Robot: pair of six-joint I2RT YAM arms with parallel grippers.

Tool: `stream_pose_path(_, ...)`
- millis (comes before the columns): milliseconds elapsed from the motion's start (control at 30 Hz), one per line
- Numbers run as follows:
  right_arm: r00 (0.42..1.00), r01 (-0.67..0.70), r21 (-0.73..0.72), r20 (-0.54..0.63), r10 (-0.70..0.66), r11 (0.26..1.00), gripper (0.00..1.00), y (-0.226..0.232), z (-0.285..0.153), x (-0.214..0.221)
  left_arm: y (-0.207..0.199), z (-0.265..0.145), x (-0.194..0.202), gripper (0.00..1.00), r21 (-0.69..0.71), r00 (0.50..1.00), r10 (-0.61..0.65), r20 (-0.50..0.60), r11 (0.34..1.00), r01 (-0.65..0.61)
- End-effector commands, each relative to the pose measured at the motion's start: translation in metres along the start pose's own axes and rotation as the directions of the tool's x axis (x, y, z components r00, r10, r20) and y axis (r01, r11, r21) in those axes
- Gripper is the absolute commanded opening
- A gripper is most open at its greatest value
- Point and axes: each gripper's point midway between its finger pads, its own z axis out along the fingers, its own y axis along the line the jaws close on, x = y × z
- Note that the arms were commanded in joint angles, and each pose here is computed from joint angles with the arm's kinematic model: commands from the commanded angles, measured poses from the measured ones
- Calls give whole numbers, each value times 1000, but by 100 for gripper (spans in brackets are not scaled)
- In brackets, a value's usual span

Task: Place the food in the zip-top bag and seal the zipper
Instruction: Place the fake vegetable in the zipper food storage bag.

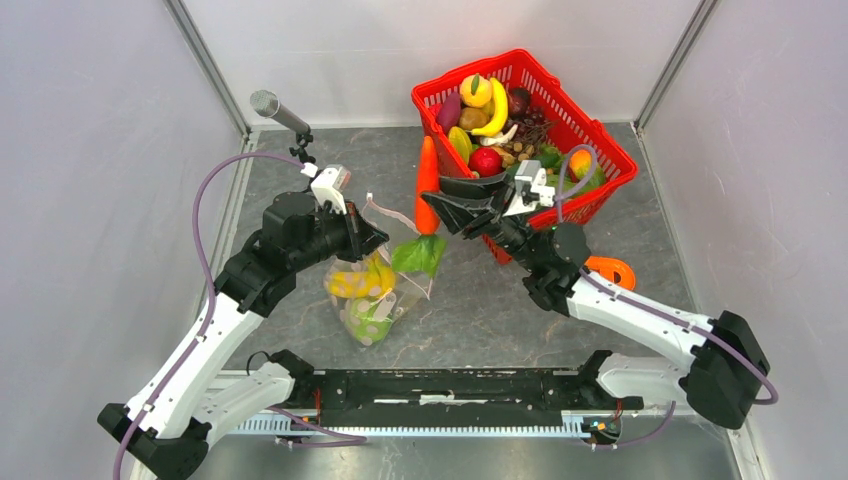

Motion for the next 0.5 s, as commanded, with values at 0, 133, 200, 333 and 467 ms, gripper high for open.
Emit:
stream_pose_path(0, 998, -2, -81, 61, 7, 997, 4, 21, 15, -11, -11, -1, -14, 2, 45, 999, -13, 51, 999, 10)
stream_pose_path(133, 999, 51, -94, 14, -49, 994, 4, 20, 24, 11, -13, -3, -16, 2, 51, 999, -11, 54, 999, 8)
stream_pose_path(200, 997, 72, -98, -11, -74, 993, 2, 17, 27, 22, -13, -4, -15, 2, 53, 999, -6, 51, 999, 3)
stream_pose_path(333, 998, 42, -164, -31, -48, 986, 1, 30, 40, 22, -13, -5, -13, 2, 52, 999, -12, 49, 999, 9)
stream_pose_path(467, 994, 83, -100, -58, -90, 991, 0, 15, 27, 42, -15, -9, -16, 2, 57, 998, -8, 61, 998, 4)
